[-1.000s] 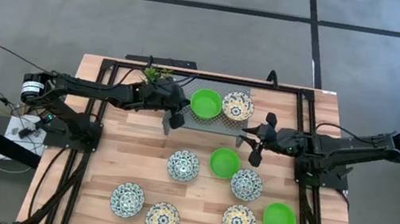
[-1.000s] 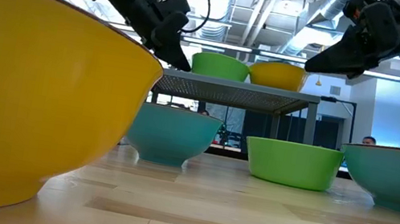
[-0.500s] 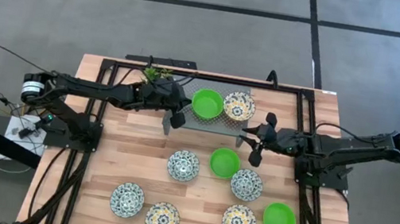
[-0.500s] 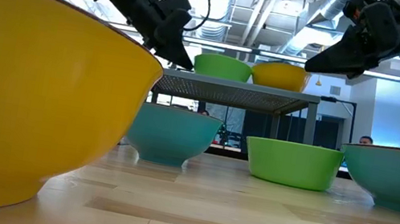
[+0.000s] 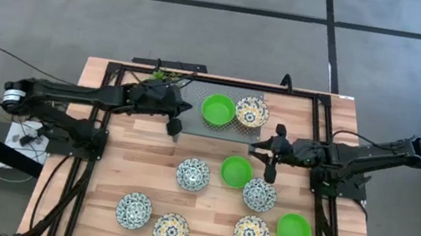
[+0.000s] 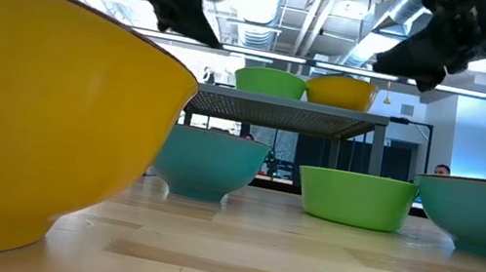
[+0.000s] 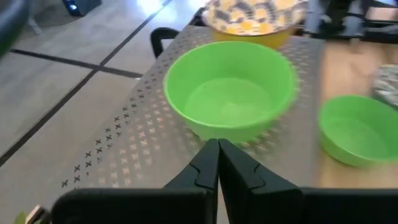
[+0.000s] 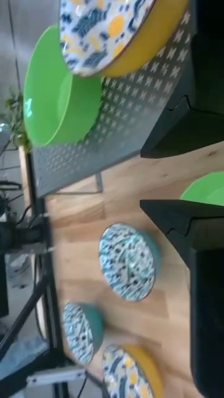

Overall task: Pick & Place Mini bowls
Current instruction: Put the middle blue and white patterned bowl on the shelf

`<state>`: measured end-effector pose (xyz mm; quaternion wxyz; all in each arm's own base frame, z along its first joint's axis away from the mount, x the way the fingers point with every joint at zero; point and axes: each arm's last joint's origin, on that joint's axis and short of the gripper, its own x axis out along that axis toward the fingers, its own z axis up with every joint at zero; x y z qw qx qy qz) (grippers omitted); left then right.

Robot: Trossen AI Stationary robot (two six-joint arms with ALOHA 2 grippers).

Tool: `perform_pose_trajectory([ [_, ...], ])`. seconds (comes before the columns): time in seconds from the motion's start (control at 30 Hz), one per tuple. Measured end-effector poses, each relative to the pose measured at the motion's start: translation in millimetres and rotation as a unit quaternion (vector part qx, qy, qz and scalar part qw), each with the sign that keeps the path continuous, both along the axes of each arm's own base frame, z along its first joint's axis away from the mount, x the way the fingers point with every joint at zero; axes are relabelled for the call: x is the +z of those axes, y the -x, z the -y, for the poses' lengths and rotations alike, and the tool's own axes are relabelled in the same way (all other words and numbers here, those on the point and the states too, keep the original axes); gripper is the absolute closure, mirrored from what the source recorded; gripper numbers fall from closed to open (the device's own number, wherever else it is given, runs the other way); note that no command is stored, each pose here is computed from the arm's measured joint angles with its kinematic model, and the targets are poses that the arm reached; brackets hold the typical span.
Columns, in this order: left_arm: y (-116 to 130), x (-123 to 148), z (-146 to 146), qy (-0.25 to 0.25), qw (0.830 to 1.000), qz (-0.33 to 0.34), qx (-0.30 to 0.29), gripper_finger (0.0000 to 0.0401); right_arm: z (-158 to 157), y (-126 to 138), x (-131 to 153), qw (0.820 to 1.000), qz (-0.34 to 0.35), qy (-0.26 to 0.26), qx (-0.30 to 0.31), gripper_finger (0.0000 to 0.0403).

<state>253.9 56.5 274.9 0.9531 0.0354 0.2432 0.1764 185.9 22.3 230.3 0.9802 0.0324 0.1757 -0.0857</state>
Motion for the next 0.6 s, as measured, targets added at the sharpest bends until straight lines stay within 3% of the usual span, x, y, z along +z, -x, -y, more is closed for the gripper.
perform_pose_trajectory([
  [0.27, 32.7, 14.2, 42.8, 0.005, 0.996, -0.041, -0.081, 0.0382, -22.3, -18.8, -3.6, 0.998, 0.039, -0.01, 0.057, 0.0289],
  [0.6, 36.0, 12.7, 76.7, 0.003, 0.986, -0.055, -0.157, 0.0305, -38.5, -54.5, -5.1, 0.997, -0.022, -0.048, 0.048, 0.0289],
])
